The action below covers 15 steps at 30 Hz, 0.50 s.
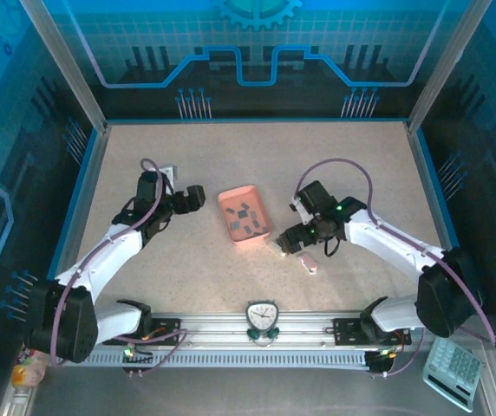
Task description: Load the staples into the stapler
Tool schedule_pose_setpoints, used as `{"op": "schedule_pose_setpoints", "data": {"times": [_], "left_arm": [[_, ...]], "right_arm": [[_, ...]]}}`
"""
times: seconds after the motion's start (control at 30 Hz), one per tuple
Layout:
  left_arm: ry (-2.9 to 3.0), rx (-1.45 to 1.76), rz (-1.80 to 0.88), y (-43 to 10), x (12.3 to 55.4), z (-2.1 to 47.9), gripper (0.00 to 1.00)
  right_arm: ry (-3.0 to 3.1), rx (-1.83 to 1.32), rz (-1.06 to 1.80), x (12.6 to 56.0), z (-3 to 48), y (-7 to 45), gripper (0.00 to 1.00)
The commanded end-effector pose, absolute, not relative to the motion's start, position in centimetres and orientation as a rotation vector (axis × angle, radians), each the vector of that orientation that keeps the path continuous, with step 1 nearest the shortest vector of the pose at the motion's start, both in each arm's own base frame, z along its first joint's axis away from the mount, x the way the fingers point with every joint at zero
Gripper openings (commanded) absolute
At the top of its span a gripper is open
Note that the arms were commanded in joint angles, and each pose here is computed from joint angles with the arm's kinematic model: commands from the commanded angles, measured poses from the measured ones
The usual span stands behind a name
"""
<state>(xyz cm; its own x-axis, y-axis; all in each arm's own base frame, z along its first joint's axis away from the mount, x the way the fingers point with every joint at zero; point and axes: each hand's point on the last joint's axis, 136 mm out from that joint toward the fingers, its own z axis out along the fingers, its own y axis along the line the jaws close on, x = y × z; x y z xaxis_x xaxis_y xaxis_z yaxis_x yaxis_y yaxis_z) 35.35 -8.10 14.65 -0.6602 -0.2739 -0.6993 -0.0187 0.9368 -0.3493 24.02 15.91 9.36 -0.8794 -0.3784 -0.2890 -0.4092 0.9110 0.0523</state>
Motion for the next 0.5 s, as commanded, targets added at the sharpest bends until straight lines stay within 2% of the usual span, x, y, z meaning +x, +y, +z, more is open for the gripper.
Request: {"op": "schedule_pose_setpoints", "data": {"times": [0.0,0.2,0.47], "left_arm": [[2.314,-0.217,-0.438,-9.0,35.0,14.3,0.95],[2.340,-0.203,-0.449,-9.8,35.2,13.4,0.95],[2.364,-0.178,-0.455,-10.7,35.5,12.8,0.96]], "right_arm": [[3.009,-0.537,0.141,20.1,9.3,14.6,0.88],[3.145,-0.494,0.122,18.4,8.2,14.4,0.72],[3.193,-0.535,0.051,19.0,6.1,14.7,0.57]]}}
